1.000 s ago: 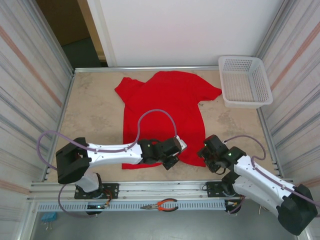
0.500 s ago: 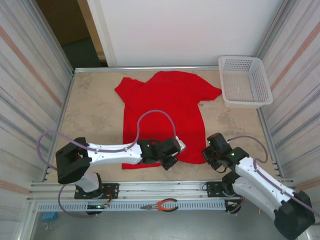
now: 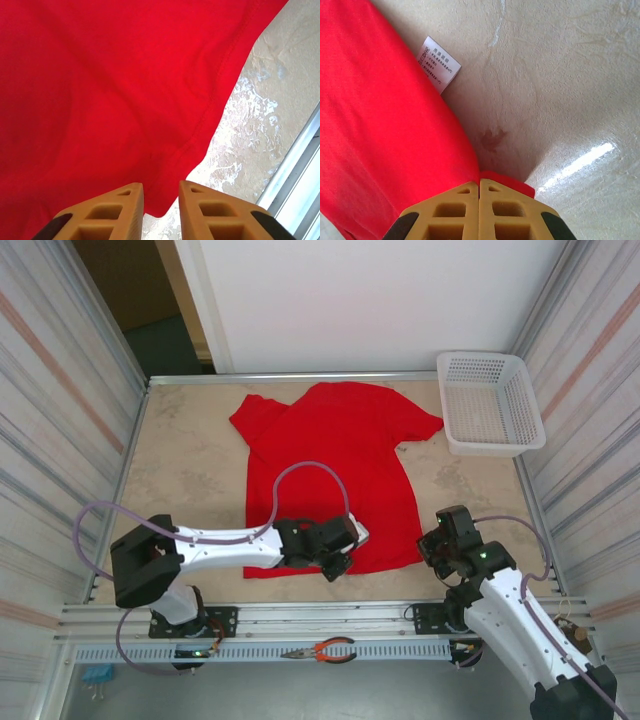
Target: Fold the inside-out t-shirt
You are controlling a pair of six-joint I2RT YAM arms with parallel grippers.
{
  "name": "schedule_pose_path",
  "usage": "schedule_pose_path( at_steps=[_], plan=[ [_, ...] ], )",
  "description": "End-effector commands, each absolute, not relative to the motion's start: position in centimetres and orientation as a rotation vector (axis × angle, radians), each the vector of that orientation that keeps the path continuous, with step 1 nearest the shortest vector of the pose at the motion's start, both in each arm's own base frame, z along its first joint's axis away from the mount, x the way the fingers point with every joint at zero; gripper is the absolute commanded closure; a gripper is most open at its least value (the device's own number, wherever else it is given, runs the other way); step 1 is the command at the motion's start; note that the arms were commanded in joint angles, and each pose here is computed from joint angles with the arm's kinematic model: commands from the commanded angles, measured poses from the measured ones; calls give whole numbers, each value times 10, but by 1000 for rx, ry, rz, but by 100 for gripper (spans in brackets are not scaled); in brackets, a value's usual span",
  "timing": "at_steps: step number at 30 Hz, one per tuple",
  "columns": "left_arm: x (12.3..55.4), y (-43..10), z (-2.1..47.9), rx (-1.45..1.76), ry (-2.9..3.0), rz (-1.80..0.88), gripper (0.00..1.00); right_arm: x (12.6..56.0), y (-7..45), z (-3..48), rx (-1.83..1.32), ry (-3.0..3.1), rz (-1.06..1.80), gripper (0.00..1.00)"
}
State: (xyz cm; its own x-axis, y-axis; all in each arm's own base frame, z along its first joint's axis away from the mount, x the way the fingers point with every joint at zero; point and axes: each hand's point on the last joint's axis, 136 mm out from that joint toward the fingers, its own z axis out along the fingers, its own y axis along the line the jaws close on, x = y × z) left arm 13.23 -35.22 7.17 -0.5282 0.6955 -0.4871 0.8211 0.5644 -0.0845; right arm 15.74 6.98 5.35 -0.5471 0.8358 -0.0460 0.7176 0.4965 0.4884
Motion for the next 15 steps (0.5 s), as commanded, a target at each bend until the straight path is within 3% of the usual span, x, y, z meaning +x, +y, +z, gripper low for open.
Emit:
schedule_pose_path(
  at_steps=[1,15],
  plan=[
    [133,-359,71,1222,2406,-457,75,155,67,59,1290,2479,593,100],
    [121,-342,38,1347,2406,-303,55,153,65,56,1299,2482,587,100]
  ],
)
